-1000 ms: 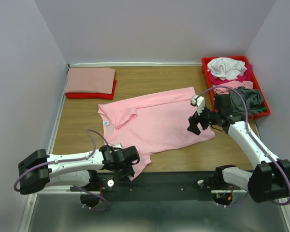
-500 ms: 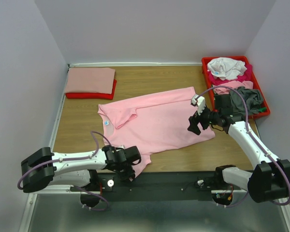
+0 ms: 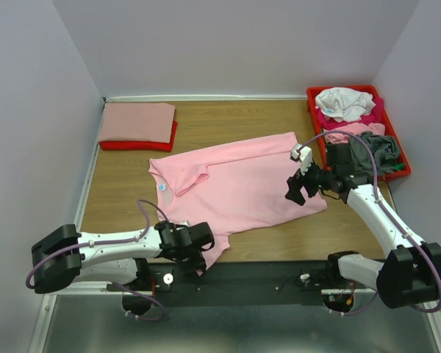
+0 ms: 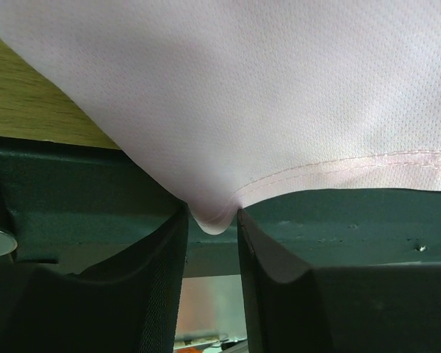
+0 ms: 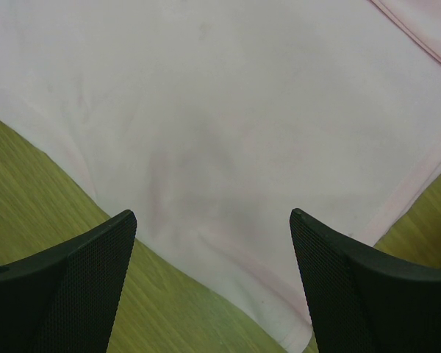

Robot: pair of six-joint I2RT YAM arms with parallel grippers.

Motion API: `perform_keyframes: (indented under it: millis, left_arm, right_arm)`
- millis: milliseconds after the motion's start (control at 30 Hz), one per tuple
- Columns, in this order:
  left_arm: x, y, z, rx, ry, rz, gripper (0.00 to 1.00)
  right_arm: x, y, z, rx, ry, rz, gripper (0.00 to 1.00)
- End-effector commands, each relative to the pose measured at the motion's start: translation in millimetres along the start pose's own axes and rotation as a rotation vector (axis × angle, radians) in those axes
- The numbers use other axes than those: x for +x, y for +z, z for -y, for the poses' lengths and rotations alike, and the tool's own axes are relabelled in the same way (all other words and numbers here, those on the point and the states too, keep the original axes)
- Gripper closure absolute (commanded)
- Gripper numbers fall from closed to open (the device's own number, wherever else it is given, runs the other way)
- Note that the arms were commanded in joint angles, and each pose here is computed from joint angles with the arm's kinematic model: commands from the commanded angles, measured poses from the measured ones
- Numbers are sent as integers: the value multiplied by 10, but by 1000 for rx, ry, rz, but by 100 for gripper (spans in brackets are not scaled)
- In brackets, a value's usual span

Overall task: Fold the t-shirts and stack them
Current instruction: Fold the tshirt

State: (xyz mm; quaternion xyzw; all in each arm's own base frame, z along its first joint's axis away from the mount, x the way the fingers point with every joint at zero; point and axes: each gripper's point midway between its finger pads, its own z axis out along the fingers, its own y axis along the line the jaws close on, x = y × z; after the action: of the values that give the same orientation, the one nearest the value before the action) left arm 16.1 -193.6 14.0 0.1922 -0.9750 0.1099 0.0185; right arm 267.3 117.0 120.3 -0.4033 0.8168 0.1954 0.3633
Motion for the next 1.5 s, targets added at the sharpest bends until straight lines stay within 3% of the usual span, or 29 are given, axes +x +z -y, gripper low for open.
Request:
perform_keyframes:
  millis: [0,500,733,833,1033,1133,1467]
  left_arm:
    - [-131,43,-153,-50,-30,69,59]
    - [-245,97,-144,-47,-123,113,64]
    - [-273,88,-117,-33,-125,121,84]
    - [-267,45,-56,-8,-108,118,100]
    - [-293,-212,307,98,-31,142,100]
    - [-341,-343,469,144,13,177,100]
    - [-353,-480,599,254,44,194,100]
  right_arm:
    - [-20,-26,-48,-11,5,26,8]
    - [-48,-47,-73,-16,0,40,8]
    - [-60,-56,-76,-17,-3,46,8]
    - [-64,-58,-78,-18,-6,48,8]
    - [-56,-81,-71,-8,-22,43,8]
    - [1,-137,8,42,-58,3,8]
    - [757,-384,237,66,-150,-357,10]
